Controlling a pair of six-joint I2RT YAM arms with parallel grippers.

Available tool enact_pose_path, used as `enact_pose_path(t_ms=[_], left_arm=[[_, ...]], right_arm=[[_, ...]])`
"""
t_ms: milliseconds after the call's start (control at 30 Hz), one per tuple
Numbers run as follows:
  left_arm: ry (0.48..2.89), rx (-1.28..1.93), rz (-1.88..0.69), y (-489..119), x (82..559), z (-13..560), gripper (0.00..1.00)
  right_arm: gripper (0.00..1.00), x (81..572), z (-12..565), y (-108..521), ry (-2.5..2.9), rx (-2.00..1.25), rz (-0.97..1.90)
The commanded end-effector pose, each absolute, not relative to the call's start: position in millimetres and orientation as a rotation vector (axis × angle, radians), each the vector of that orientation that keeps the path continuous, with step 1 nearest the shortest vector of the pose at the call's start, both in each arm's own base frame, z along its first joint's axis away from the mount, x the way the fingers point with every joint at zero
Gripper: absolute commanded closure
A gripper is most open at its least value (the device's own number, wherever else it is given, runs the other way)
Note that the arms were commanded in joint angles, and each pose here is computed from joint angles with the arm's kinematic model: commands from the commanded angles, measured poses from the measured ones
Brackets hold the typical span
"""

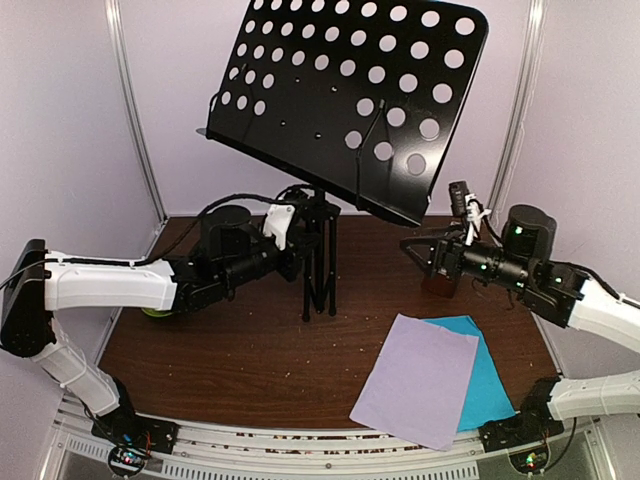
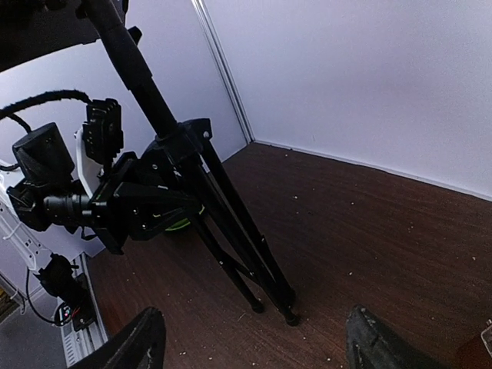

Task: Set up the instrument practice props

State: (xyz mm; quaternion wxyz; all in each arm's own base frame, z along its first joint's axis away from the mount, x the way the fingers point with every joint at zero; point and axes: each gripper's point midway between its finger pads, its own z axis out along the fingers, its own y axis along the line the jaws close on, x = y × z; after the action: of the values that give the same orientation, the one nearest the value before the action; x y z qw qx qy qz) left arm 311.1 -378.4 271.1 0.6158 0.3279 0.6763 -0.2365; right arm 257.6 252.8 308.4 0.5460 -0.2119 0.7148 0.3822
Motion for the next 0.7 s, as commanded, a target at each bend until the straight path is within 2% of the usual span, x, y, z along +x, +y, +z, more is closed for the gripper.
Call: enact_pose_path(t_ms=[0, 367, 667], left_arm=[[1.526, 0.713, -0.56, -372.0, 317.0, 296.0, 1.0], [1.543, 0.728, -0.567, -372.3, 317.4, 292.4, 1.0], [1.548, 0.738, -0.588, -373.0, 317.7, 289.9, 1.0]], right_arm=[[0.21, 270.2, 326.6, 278.5, 1.572, -0.603, 0.927], [0.33, 308.3, 293.9, 346.7, 1.634, -0.782, 0.958], [0.4, 309.8, 265.8, 380.8, 1.661, -0.935, 0.947]])
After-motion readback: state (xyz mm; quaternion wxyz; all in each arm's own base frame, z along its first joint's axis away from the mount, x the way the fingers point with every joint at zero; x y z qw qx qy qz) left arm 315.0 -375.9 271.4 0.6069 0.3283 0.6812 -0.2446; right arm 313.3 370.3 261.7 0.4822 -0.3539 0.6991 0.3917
